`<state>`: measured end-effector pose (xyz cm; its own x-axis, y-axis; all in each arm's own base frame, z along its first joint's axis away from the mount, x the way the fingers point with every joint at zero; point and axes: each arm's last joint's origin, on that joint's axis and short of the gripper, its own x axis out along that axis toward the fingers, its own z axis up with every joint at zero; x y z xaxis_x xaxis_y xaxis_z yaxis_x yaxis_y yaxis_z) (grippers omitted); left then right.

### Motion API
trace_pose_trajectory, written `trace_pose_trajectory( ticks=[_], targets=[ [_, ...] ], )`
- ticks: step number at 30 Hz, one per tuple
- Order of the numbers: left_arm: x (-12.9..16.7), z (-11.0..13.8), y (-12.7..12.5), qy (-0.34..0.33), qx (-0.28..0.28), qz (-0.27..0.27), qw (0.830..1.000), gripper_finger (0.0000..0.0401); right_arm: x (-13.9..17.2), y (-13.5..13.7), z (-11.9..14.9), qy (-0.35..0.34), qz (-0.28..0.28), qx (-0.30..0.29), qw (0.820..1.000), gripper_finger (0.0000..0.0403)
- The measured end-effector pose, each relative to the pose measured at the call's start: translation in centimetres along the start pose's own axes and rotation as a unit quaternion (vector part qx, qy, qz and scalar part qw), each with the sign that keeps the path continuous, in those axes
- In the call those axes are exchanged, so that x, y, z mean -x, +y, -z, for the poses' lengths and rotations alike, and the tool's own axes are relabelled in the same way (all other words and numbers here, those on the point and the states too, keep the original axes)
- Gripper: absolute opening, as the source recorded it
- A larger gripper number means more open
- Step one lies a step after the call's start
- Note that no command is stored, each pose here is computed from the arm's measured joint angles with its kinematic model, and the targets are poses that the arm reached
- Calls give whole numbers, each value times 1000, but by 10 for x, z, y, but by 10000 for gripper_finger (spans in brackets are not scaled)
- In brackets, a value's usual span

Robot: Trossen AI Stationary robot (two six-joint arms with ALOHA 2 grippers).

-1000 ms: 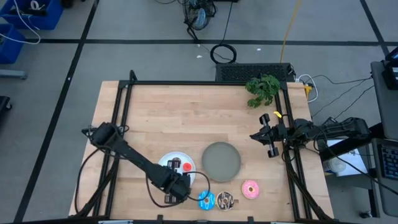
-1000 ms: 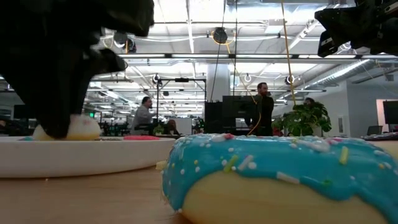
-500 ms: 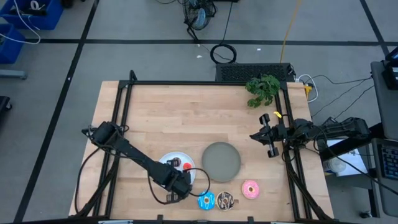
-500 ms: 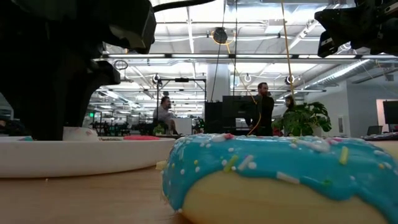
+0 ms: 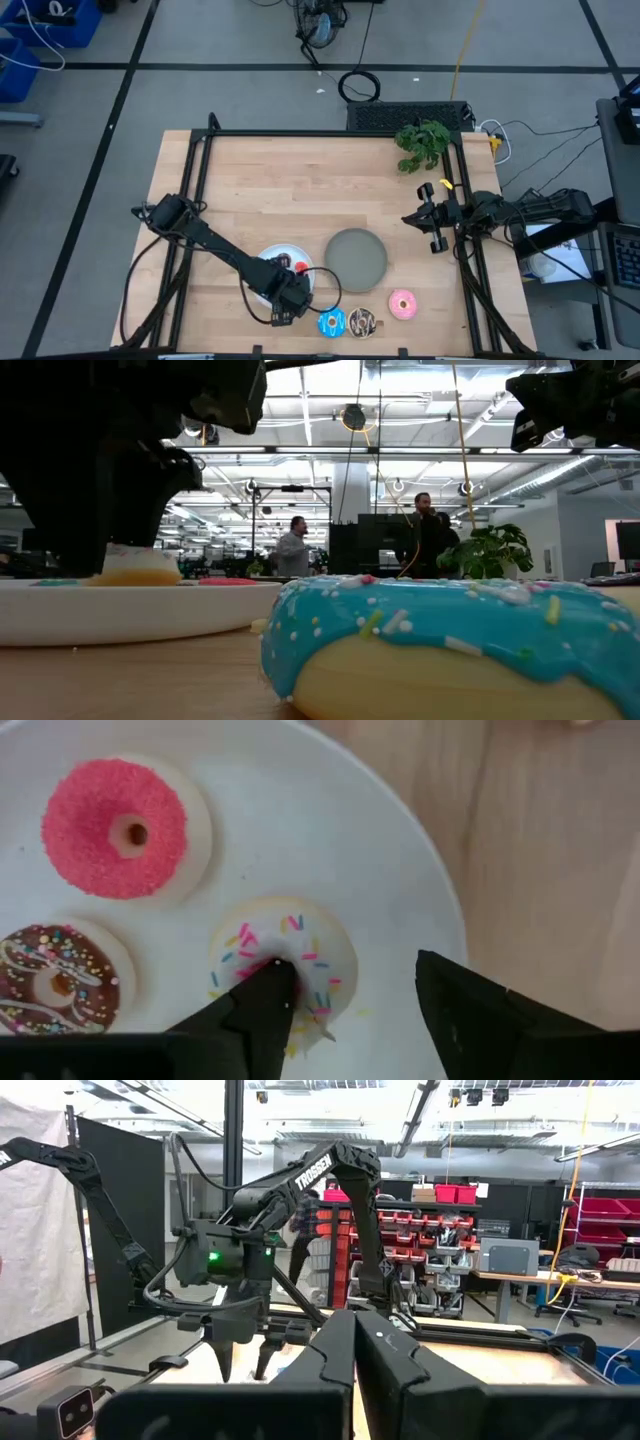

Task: Pick & Place donuts
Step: Put the small white donut on the white plate

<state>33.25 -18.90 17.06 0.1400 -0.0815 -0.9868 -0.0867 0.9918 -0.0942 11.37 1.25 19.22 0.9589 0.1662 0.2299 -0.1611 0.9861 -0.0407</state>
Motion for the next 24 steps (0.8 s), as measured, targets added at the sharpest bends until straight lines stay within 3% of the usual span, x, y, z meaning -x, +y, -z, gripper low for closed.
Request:
trace_pose_trajectory(
  ticks=[16, 20, 24],
  targets=[
    [12, -6, 0, -7, 19, -16, 1000, 172, 0, 0, 0, 1, 0, 0, 1000, 0],
    [12, -5, -3, -9, 9, -13, 1000, 137, 0, 0, 0, 1, 0, 0, 1000, 0],
    [12, -6, -8, -22, -21, -2, 1000, 71, 0, 0, 0, 1, 0, 0, 1000, 0]
  ],
)
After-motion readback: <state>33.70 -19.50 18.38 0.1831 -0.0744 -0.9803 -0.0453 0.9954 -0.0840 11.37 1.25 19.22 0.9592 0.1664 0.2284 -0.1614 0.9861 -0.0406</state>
